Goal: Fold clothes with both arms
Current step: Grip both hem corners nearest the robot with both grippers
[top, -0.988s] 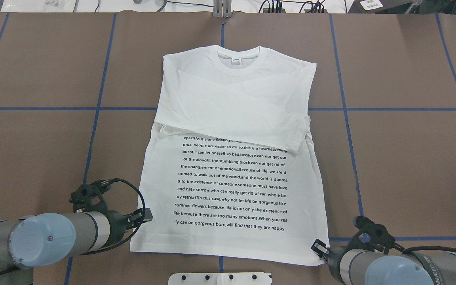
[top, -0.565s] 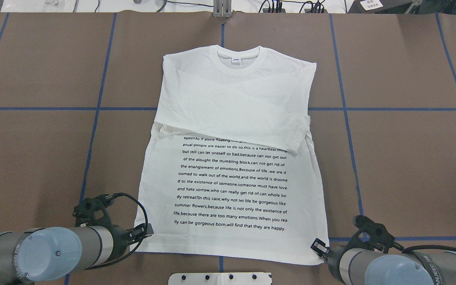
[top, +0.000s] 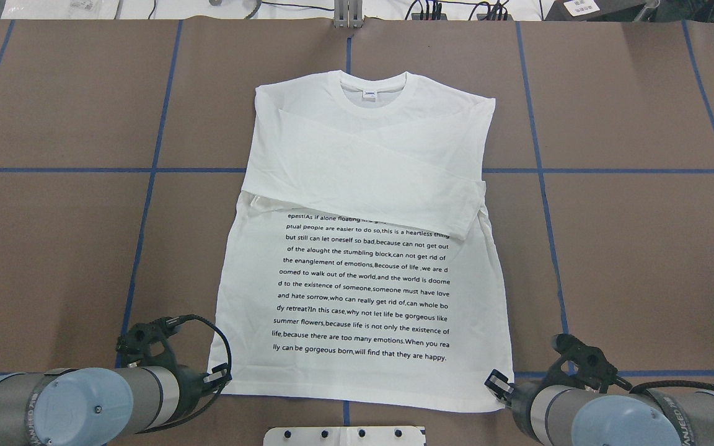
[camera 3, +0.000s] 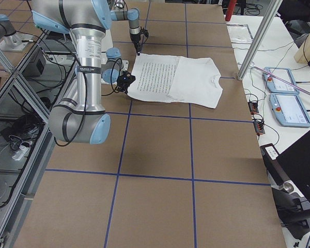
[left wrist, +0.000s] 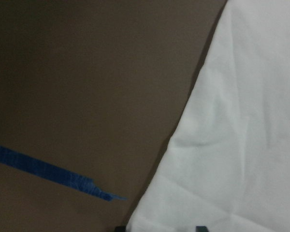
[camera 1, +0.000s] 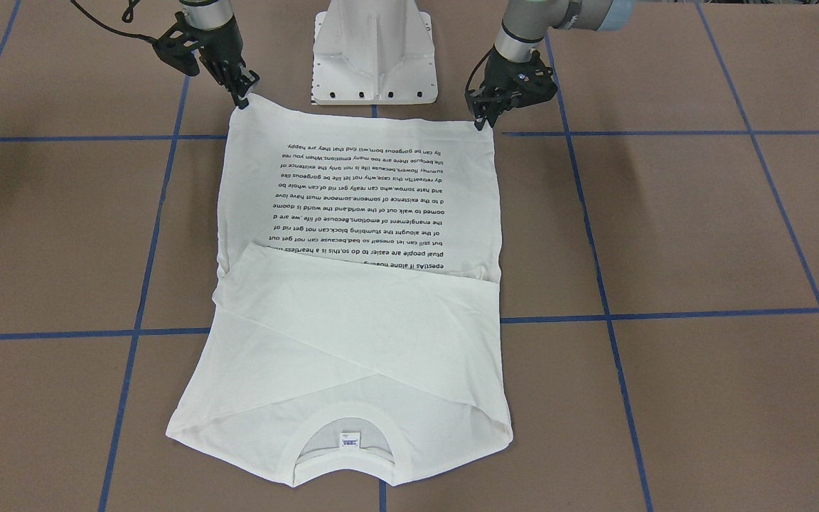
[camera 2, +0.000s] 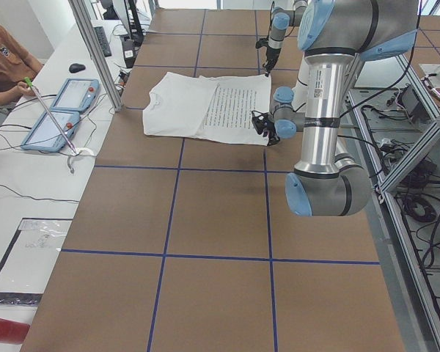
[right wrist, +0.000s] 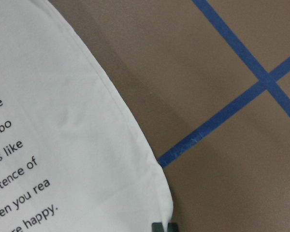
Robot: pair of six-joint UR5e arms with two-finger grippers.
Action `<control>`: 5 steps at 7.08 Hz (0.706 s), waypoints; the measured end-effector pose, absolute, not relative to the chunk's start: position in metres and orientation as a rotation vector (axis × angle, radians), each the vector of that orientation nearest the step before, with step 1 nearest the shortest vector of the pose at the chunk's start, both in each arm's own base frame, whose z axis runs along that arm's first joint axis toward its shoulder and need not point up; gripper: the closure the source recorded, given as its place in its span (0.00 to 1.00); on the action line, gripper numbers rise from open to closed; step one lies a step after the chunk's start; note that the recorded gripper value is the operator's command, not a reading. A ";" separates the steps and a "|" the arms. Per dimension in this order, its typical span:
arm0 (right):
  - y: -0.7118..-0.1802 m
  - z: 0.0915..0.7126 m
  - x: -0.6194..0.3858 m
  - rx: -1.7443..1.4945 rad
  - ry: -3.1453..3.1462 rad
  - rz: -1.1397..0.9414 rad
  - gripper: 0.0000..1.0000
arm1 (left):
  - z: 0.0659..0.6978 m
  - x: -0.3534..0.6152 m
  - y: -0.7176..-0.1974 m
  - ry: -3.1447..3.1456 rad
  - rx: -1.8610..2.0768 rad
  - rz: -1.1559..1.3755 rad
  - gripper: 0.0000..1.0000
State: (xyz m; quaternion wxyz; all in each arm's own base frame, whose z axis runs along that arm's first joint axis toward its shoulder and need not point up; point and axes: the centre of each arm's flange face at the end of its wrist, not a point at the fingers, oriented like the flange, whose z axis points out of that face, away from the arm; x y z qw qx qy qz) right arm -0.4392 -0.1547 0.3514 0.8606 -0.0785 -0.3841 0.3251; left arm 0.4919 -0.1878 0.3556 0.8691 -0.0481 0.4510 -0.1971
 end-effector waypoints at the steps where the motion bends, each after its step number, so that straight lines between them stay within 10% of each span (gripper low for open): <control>1: -0.155 0.351 -0.439 -0.164 -0.807 0.684 1.00 | 0.354 0.491 -0.188 0.947 -0.102 -0.414 1.00; 5: -0.157 0.334 -0.425 -0.188 -0.838 0.665 1.00 | 0.302 0.444 -0.166 1.057 -0.172 -0.407 1.00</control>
